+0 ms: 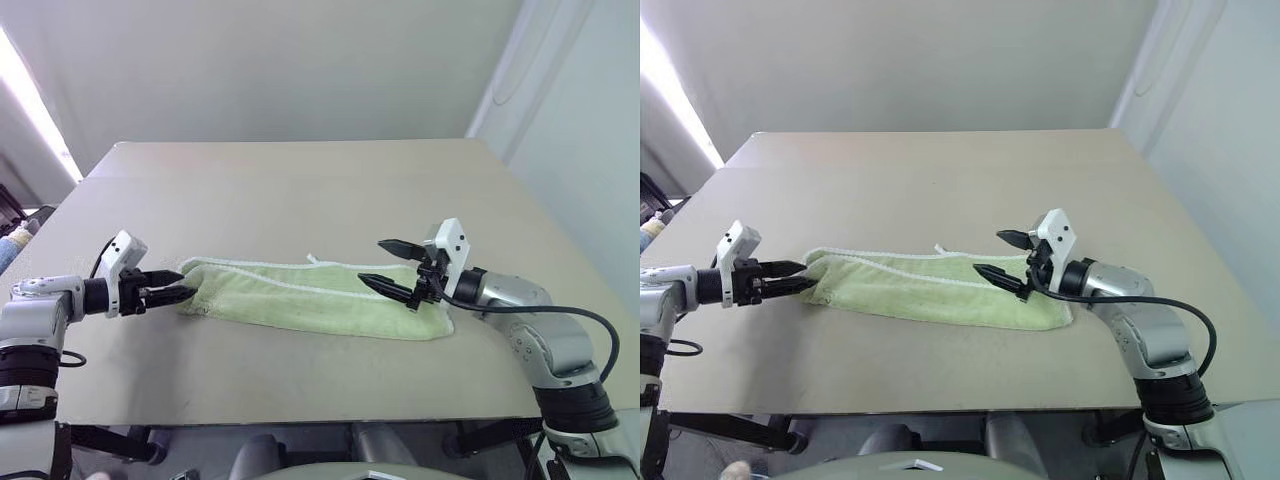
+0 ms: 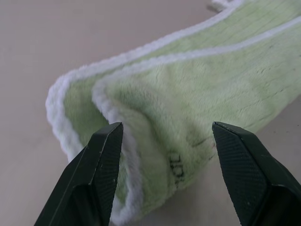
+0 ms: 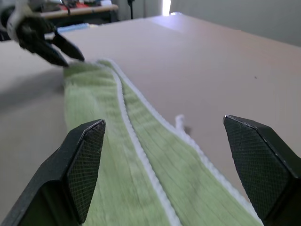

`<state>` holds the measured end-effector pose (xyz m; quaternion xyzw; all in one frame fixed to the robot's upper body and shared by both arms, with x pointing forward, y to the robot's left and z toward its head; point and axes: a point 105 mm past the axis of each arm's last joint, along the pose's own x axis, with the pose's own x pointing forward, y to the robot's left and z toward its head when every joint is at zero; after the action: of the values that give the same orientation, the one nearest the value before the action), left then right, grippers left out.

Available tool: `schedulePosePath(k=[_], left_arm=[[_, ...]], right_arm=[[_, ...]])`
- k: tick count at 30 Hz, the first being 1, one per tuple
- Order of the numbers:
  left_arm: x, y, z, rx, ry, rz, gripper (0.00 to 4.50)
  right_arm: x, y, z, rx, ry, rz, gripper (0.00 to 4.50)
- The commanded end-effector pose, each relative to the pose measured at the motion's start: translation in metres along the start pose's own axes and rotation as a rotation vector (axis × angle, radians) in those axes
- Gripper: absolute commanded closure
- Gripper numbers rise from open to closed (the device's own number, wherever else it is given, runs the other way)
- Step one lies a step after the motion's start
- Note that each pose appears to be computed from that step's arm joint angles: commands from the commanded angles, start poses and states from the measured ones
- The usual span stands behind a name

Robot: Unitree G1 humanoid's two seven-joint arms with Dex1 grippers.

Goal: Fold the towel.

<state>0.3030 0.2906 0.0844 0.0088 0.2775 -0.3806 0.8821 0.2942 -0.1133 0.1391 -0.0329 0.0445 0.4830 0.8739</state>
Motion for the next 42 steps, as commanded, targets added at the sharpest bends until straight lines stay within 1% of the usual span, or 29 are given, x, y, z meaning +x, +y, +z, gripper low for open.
schedulePosePath(k=[1, 5, 8, 13, 16, 19, 22, 28, 31, 32, 35, 37, 42], left_arm=[[-0.004, 0.000, 0.014, 0.022, -0.045, 0.008, 1.30], [-0.002, 0.002, 0.018, 0.008, -0.065, 0.008, 1.30], [-0.007, 0.007, 0.034, 0.012, -0.116, 0.027, 1.30], [-0.028, 0.025, 0.067, 0.022, -0.203, 0.104, 1.30], [-0.036, 0.031, 0.073, 0.024, -0.204, 0.140, 1.30], [-0.033, 0.030, 0.066, 0.007, -0.159, 0.130, 1.30], [-0.022, 0.034, 0.050, -0.029, -0.091, 0.149, 1.30], [0.001, 0.027, 0.039, -0.038, -0.067, 0.110, 1.30], [0.023, 0.022, 0.025, -0.056, -0.054, 0.077, 1.30], [0.026, 0.020, 0.024, -0.057, -0.055, 0.068, 1.30], [0.034, 0.020, 0.031, -0.076, -0.102, 0.064, 1.30], [0.040, 0.025, 0.036, -0.111, -0.128, 0.093, 1.30], [0.049, 0.031, 0.029, -0.140, -0.090, 0.132, 1.30]], right_arm=[[0.005, 0.006, 0.022, -0.066, -0.062, 0.033, 0.30], [0.008, 0.000, 0.029, -0.065, -0.099, 0.003, 0.30], [0.006, -0.001, 0.035, -0.034, -0.130, -0.017, 0.30], [0.002, -0.012, 0.035, 0.013, -0.125, -0.066, 0.30], [-0.006, -0.020, 0.031, 0.034, -0.094, -0.104, 0.30], [-0.017, -0.029, 0.024, 0.038, -0.029, -0.145, 0.30], [-0.029, -0.036, 0.017, 0.058, 0.040, -0.173, 0.30], [-0.051, -0.034, 0.005, 0.088, 0.186, -0.152, 0.30], [-0.060, -0.032, -0.002, 0.092, 0.257, -0.139, 0.30], [-0.062, -0.032, -0.002, 0.092, 0.267, -0.137, 0.30], [-0.067, -0.032, -0.005, 0.099, 0.294, -0.141, 0.30], [-0.066, -0.030, -0.009, 0.100, 0.306, -0.143, 0.30], [-0.063, -0.031, -0.010, 0.098, 0.303, -0.157, 0.30]])
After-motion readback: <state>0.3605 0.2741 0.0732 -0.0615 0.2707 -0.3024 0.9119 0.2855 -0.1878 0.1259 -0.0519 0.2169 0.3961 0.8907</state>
